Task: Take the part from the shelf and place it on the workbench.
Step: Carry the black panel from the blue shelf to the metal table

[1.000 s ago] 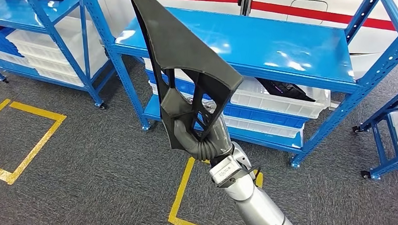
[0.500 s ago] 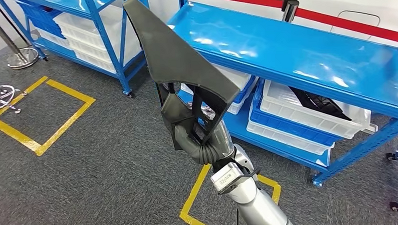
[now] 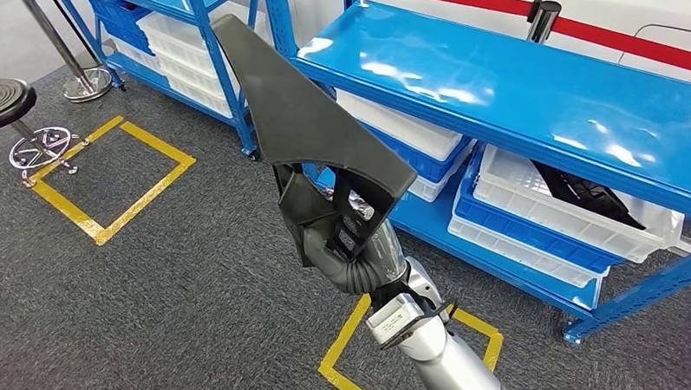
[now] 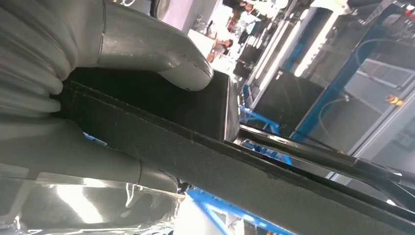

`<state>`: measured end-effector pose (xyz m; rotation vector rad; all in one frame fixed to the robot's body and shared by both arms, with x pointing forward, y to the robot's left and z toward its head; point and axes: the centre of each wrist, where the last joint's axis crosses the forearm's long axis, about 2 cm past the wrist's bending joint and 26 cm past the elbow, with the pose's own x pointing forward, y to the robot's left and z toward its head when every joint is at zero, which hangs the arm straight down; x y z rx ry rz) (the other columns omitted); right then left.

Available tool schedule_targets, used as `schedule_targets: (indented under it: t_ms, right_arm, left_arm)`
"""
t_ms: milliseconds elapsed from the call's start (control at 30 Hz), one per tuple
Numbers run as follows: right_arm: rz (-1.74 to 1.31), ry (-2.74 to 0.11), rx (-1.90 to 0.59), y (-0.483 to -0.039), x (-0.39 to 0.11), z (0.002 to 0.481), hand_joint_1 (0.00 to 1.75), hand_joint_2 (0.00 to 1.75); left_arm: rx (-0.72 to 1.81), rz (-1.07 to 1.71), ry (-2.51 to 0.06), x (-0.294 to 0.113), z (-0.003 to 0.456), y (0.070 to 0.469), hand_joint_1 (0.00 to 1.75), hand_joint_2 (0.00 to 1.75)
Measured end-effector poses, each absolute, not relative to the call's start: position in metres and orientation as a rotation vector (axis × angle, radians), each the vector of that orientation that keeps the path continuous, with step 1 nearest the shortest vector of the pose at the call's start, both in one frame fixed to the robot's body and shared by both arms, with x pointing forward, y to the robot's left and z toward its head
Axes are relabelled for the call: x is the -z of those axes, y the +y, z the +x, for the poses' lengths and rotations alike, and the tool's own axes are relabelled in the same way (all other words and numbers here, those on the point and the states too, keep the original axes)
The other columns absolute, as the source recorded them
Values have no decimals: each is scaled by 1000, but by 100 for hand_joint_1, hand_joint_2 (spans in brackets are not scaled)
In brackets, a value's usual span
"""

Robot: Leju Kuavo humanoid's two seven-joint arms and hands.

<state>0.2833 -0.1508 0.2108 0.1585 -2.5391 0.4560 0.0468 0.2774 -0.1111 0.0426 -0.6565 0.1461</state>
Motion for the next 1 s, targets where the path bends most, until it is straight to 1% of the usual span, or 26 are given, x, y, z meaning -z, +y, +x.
schedule_targets:
  t_ms: [333, 1000]
  right_arm:
    - [245, -2537, -446, -153, -210, 280, 175, 175]
    - [256, -2540, -434, -159, -198, 271, 175, 175]
  left_arm:
    - [-148, 128, -595, 110, 52, 281, 0, 175]
    - [-85, 128, -586, 111, 47, 281, 0, 175]
